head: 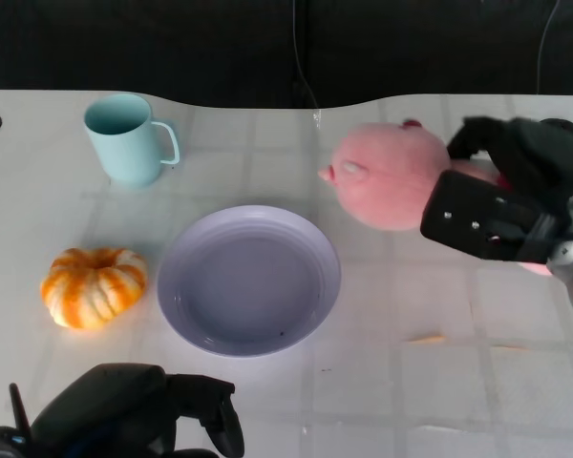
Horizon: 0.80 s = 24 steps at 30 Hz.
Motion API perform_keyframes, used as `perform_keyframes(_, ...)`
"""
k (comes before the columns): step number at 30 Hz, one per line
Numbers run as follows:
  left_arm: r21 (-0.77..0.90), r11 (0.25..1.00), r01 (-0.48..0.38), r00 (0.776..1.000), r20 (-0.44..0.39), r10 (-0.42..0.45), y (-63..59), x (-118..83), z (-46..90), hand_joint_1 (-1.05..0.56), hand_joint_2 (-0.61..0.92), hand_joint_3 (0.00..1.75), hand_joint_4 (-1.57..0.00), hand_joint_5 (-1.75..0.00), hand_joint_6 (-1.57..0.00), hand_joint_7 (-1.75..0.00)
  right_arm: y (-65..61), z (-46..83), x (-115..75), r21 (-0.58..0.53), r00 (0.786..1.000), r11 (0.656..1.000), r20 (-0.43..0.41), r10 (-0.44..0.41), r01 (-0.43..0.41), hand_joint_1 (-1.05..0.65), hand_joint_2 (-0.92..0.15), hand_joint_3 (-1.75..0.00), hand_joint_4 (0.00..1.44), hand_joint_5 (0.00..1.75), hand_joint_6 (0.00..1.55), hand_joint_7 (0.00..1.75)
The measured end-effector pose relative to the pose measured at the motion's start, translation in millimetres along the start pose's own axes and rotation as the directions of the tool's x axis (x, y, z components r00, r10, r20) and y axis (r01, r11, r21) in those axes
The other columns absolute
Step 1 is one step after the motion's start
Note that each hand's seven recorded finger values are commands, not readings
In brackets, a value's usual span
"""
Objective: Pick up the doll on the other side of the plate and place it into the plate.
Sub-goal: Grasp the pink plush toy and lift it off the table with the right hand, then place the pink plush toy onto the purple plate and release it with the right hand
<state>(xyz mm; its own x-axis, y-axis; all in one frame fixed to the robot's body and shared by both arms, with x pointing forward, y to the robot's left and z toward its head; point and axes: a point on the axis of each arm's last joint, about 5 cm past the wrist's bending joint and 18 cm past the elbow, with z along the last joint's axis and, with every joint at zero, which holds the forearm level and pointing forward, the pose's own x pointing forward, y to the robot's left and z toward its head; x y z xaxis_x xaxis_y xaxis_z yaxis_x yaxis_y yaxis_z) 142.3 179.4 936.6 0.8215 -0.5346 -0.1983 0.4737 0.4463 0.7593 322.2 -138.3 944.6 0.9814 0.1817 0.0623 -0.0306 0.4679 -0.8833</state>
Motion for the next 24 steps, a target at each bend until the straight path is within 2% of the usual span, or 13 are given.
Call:
perform_keyframes(4,0.001,1.0,0.003,1.0,-0.002,-0.003,-0.6,-0.2,-0.1,-0.34,0.92,0.42,-0.66,-1.44,-0.72,-0.93,-6.0,12.4,0.6,0.029,0.998,1.0,0.067,-0.005,0.003,-0.22,-0.38,-1.23,0.92,1.75,0.71,1.74)
perform_keyframes(8,0.007,1.0,0.003,1.0,0.014,-0.003,-1.5,0.1,0.6,-0.33,0.92,0.4,-0.68,-1.46,-0.73,-0.94,-1.0,29.4,1.4,0.069,0.99,0.998,0.14,0.005,-0.014,-0.2,-0.36,-1.26,0.94,1.75,0.72,1.75)
perform_keyframes(11,0.012,1.0,0.003,1.0,0.016,-0.003,-2.7,0.4,1.0,-0.32,0.92,0.39,-0.67,-1.44,-0.73,-0.94,4.6,44.4,2.6,0.089,0.981,0.995,0.192,0.022,-0.04,-0.22,-0.38,-1.21,0.94,1.75,0.73,1.7)
perform_keyframes(16,0.002,1.0,0.003,1.0,0.026,-0.003,-6.3,1.5,2.1,-0.32,0.92,0.37,-0.68,-1.4,-0.74,-0.94,7.9,74.5,6.5,0.11,0.958,0.991,0.283,0.038,-0.072,-0.21,-0.42,-1.14,0.88,1.75,0.7,1.73)
perform_keyframes(20,0.006,1.0,-0.001,1.0,0.028,0.001,-8.0,2.0,2.9,-0.31,0.92,0.37,-0.69,-1.38,-0.74,-0.93,7.1,95.0,9.1,0.095,0.936,0.992,0.348,0.046,-0.085,-0.21,-0.5,-0.98,0.89,1.75,0.67,1.75)
perform_keyframes(24,0.001,1.0,0.001,1.0,0.021,-0.001,-9.8,2.9,3.8,-0.31,0.92,0.38,-0.68,-1.35,-0.74,-0.91,14.7,108.1,9.2,0.063,0.92,0.992,0.384,0.078,-0.111,-0.22,-0.51,-0.92,0.9,1.75,0.68,1.73)
